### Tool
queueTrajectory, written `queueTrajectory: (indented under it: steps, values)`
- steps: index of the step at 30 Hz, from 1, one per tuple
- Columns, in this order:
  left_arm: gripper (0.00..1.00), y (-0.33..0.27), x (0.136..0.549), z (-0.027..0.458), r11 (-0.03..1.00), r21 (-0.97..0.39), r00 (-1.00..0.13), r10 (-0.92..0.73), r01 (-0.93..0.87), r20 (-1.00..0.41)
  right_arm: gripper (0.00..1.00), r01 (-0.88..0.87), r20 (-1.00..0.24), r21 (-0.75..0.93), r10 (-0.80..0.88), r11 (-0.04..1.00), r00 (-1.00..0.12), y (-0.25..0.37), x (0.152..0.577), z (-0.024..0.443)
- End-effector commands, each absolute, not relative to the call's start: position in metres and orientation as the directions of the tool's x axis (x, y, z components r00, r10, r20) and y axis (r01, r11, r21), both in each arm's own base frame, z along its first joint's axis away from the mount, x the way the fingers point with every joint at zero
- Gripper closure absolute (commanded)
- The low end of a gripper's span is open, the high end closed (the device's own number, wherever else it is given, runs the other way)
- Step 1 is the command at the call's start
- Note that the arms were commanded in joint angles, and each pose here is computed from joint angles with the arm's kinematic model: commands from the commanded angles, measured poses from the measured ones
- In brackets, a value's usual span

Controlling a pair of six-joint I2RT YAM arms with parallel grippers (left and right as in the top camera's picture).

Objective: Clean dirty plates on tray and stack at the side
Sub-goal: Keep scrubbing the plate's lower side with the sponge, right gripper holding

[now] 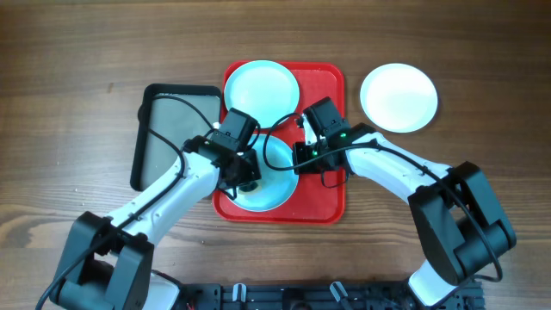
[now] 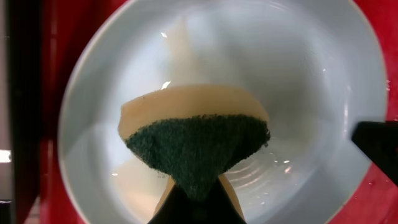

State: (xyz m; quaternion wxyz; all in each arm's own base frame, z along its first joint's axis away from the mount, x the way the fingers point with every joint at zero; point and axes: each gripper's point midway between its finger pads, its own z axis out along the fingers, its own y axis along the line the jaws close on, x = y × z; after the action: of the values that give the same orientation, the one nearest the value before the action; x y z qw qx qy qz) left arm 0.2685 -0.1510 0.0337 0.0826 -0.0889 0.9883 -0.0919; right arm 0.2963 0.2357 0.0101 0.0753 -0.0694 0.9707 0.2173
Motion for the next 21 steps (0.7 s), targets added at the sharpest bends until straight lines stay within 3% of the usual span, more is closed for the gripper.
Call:
queueTrajectory:
  steps: [1, 9, 12, 21]
  values:
    - [0.94, -0.143, 0.272, 0.03, 0.978, -0.155, -0.972, -0.168, -0.143, -0.165, 0.96, -0.163, -0.184, 0.401, -0.095, 0.901, -0.978, 0.233, 0.296, 0.012]
    - [0.91, -0.128, 0.271, 0.009, 0.986, -0.054, -0.975, -0.167, -0.16, -0.148, 0.96, -0.165, -0.185, 0.401, -0.096, 0.901, -0.978, 0.233, 0.296, 0.012]
    - [0.96, -0.13, 0.27, 0.002, 0.986, -0.055, -0.977, -0.166, -0.16, -0.131, 0.96, -0.163, -0.184, 0.401, -0.095, 0.901, -0.978, 0.233, 0.296, 0.012]
    - [0.96, -0.213, 0.279, 0.026, 0.873, -0.484, -0.992, -0.105, -0.058, -0.071, 0.96, -0.162, -0.184, 0.401, -0.094, 0.901, -0.978, 0.233, 0.296, 0.012]
